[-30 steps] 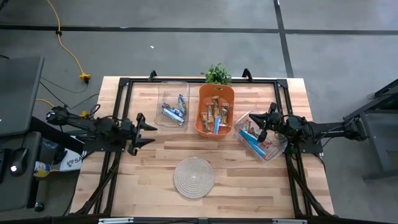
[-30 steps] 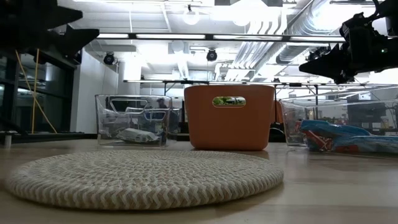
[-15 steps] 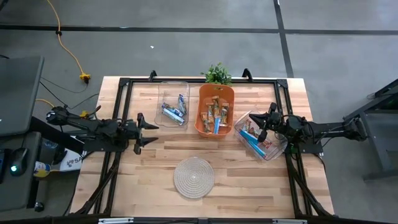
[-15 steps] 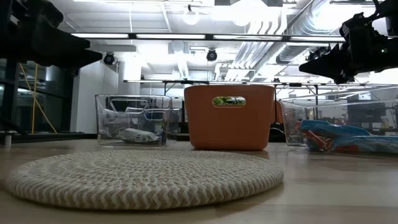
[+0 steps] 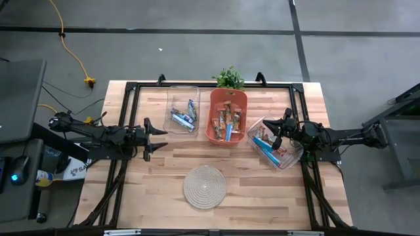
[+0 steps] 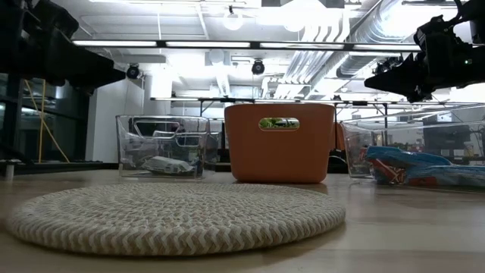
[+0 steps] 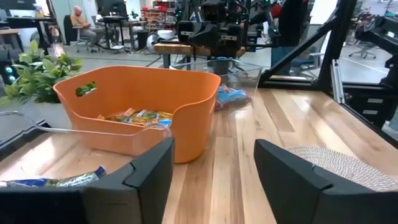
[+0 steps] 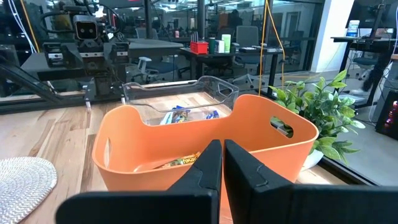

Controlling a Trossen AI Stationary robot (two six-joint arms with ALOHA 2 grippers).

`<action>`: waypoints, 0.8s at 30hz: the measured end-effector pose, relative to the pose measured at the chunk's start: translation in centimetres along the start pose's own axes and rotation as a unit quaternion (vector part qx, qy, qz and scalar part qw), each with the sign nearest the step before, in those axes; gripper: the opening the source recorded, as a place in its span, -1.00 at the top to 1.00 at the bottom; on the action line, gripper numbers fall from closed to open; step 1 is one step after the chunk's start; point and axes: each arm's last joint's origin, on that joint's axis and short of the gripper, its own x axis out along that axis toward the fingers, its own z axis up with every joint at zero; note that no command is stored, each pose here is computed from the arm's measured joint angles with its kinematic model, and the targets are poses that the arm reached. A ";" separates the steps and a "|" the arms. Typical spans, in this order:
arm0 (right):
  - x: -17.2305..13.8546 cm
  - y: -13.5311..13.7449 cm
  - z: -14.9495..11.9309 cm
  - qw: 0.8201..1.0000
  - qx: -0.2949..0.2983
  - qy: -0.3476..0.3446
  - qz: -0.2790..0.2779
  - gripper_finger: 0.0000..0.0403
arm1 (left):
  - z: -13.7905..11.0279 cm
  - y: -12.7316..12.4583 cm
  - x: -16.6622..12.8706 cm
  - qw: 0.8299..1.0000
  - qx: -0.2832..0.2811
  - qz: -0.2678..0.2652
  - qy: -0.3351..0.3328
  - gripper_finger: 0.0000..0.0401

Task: Pick and place Granola Bars by type
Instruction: Return to Home Position

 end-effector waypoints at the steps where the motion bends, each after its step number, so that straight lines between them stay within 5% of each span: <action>1: 0.0 0.0 0.0 1.000 0.000 0.000 0.000 1.00 | 0.0 0.0 0.0 1.000 0.000 -0.002 0.000 -0.06; 13: 0.0 0.0 0.0 1.000 0.000 0.000 0.000 1.00 | 0.0 -0.2 0.0 1.000 0.001 -0.030 0.003 0.95; 24: 0.0 0.0 0.0 1.000 0.000 0.000 0.000 1.00 | -0.2 -0.3 0.1 0.997 0.054 -0.048 0.012 0.94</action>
